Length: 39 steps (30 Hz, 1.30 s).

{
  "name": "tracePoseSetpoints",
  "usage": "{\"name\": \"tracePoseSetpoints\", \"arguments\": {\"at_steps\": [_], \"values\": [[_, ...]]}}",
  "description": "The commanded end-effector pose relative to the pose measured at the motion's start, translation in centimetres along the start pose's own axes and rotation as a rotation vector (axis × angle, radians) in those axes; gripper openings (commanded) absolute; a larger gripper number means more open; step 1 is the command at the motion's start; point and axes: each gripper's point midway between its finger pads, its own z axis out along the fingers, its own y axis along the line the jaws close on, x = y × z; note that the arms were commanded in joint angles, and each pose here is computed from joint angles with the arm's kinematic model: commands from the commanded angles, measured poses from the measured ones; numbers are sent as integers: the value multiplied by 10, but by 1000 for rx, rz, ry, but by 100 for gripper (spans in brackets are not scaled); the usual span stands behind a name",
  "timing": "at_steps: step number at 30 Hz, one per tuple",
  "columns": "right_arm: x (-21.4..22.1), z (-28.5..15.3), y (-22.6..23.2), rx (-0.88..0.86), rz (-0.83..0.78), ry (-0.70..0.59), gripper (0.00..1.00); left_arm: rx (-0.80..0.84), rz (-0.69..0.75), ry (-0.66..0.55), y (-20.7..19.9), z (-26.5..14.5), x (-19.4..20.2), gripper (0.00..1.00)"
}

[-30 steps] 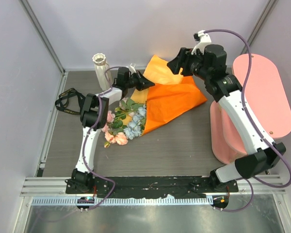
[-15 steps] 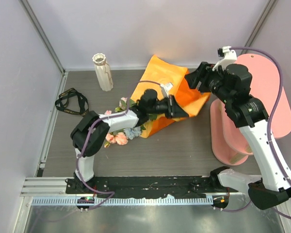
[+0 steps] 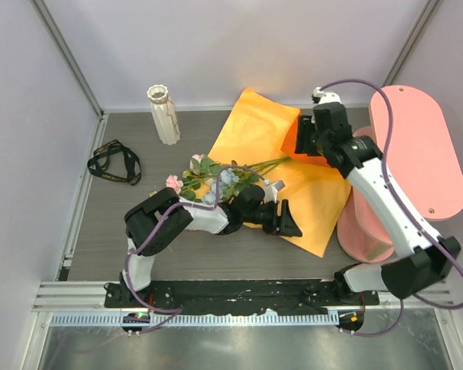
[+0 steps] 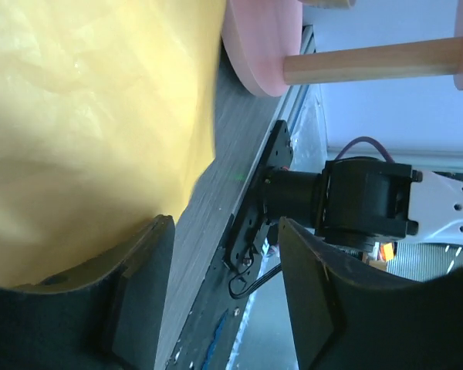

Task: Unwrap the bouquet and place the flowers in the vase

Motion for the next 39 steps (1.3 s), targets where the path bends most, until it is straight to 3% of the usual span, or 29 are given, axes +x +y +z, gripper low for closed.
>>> {"name": "tracePoseSetpoints", "arguments": {"at_steps": [1,3,5,9,15,18,21,26,29,34,38,39], "values": [[-12,35,3,94,-105,12,59,200,179,-97,-74,-33,-24,64],[1,71,4,141,-155,60,61,270,225,-121,-101,-52,-26,63],[8,107,2,204,-255,87,63,248,227,-137,-95,-67,-25,60],[25,155,-4,325,-493,144,64,73,185,-201,-54,-99,-38,47],[31,190,-8,458,-657,155,65,-168,147,-310,17,-146,-76,47],[26,199,-11,509,-698,138,65,-180,176,-302,29,-141,-86,48],[8,199,-29,680,-730,97,61,-179,158,-264,42,-122,-93,42],[-29,190,-50,733,-679,-19,55,-224,127,-251,70,-99,-97,38],[-38,201,-80,789,-674,-7,52,-255,100,-259,84,-94,-97,37],[-34,229,-107,823,-706,48,32,-262,57,-247,99,-86,-86,37],[-49,234,-122,894,-671,21,35,-290,40,-242,106,-82,-80,37],[-42,243,-128,910,-683,47,41,-298,35,-243,108,-81,-79,37]]}}
